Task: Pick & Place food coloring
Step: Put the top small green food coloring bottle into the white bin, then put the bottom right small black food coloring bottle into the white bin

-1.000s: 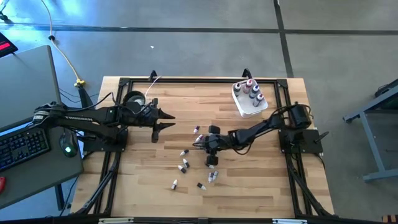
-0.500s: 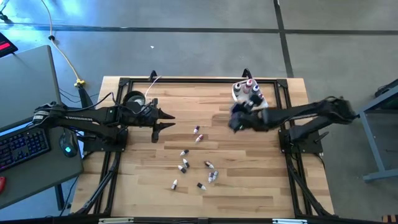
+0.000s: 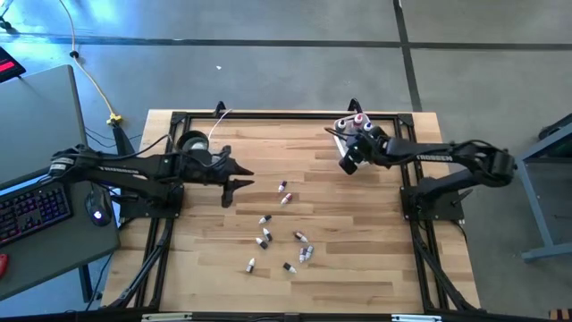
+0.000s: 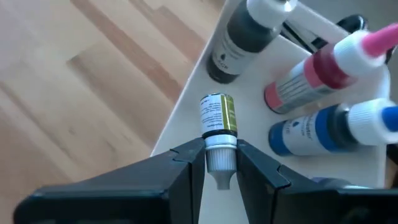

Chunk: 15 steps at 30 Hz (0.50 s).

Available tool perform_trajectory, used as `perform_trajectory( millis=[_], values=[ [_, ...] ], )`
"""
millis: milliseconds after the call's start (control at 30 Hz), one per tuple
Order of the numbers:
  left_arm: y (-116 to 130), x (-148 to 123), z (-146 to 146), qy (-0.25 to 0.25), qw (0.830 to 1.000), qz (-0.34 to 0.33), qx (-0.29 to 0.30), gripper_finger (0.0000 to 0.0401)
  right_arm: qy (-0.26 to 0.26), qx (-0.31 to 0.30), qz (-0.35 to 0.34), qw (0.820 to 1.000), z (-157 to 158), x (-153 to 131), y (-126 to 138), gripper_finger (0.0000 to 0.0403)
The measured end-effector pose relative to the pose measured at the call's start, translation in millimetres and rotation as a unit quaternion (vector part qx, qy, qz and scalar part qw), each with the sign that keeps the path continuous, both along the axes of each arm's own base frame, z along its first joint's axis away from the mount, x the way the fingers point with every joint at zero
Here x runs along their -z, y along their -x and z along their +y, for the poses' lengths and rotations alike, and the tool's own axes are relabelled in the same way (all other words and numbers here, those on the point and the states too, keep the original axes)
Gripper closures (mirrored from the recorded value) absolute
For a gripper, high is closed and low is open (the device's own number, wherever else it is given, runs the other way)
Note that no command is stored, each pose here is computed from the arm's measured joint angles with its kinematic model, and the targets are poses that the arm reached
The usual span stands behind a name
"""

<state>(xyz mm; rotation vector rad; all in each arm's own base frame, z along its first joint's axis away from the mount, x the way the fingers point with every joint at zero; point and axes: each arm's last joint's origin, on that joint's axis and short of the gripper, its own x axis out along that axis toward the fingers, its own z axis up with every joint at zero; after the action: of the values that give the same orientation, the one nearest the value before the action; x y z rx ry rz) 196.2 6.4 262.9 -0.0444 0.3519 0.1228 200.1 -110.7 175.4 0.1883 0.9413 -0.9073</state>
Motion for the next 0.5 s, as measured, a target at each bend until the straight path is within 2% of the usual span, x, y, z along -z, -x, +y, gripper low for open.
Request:
perform_trajectory(
  millis=[133, 267, 500],
  values=[
    [-5, 3, 1, -0.004, 1.000, 0.002, -0.009, 0.0284, 0.014, 0.002, -0.010, 1.000, -4, 8, 3, 0.0325],
    [-6, 4, 1, -0.008, 1.000, 0.005, -0.020, 0.0284, 0.002, -0.007, -0.022, 1.000, -6, 6, 2, 0.0318],
    [-6, 3, 2, -0.010, 1.000, 0.003, -0.025, 0.0284, 0.017, -0.031, -0.040, 0.999, -5, -11, -11, 0.0281]
  ],
)
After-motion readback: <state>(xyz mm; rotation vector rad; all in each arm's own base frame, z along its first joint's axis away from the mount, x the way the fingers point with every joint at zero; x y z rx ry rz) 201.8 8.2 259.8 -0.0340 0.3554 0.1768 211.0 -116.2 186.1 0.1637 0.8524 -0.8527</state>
